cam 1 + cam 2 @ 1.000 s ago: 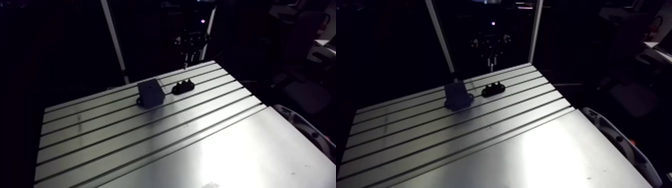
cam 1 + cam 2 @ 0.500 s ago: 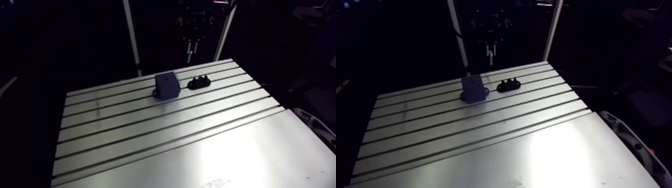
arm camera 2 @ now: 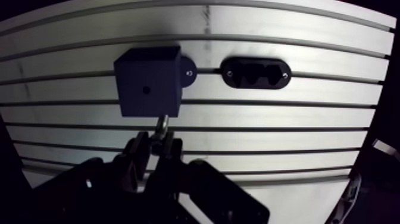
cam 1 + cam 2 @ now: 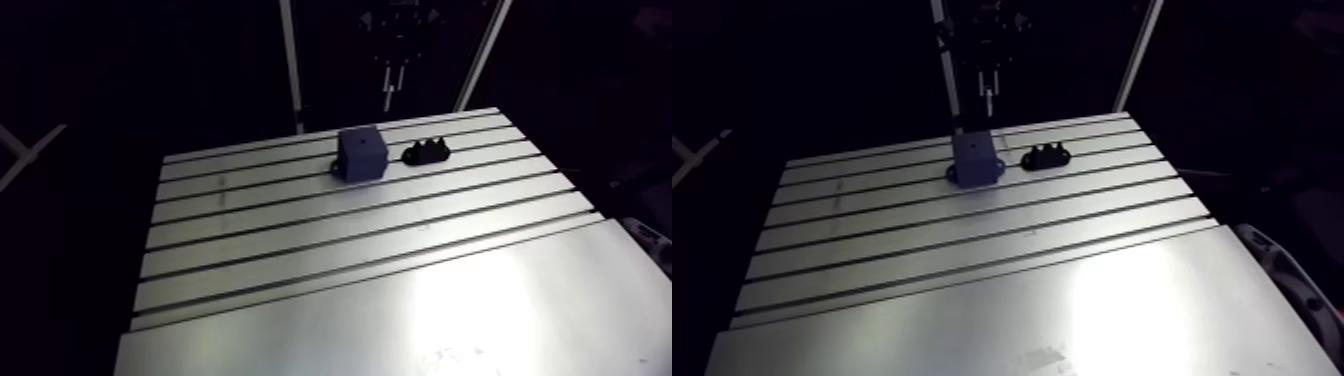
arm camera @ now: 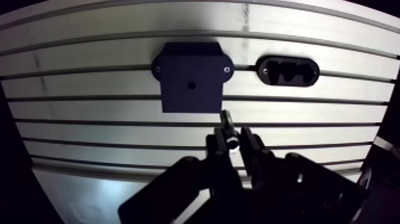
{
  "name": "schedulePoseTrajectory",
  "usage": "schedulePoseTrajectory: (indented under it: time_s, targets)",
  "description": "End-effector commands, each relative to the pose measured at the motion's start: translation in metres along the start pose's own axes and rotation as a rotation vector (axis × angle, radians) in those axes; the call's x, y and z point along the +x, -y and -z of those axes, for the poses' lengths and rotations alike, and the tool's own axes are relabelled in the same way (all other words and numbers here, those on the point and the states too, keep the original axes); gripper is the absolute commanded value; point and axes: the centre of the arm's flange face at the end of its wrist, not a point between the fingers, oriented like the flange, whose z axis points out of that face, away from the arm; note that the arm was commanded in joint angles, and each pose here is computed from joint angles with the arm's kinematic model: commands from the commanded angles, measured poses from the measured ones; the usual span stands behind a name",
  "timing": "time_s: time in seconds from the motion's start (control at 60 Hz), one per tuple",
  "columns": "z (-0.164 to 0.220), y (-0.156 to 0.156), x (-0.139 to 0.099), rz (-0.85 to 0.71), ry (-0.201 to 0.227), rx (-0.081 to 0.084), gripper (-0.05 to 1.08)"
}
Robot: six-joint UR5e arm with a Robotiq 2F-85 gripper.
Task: Pick up the M10 bolt and insert it into the hole until fully seated.
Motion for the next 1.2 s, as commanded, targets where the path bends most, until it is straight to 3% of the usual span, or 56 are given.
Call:
schedulePoseTrajectory:
  time_s: [0.017,0.183,0.583,0.633,0.733,1.2]
  targets:
    - [-0.002,0.023,0.003,0.009,0.002,-0.012,1.08]
    - [-0.012,0.033,0.009,0.023,-0.011,-0.014,1.08]
    - [-0.029,0.035,0.016,0.008,0.014,-0.018,1.08]
    - [-0.028,0.033,0.016,0.008,0.017,-0.031,1.08]
    - [-0.029,0.032,0.015,0.008,0.022,-0.04,1.08]
    - [-0.035,0.032,0.015,0.006,0.025,-0.041,1.08]
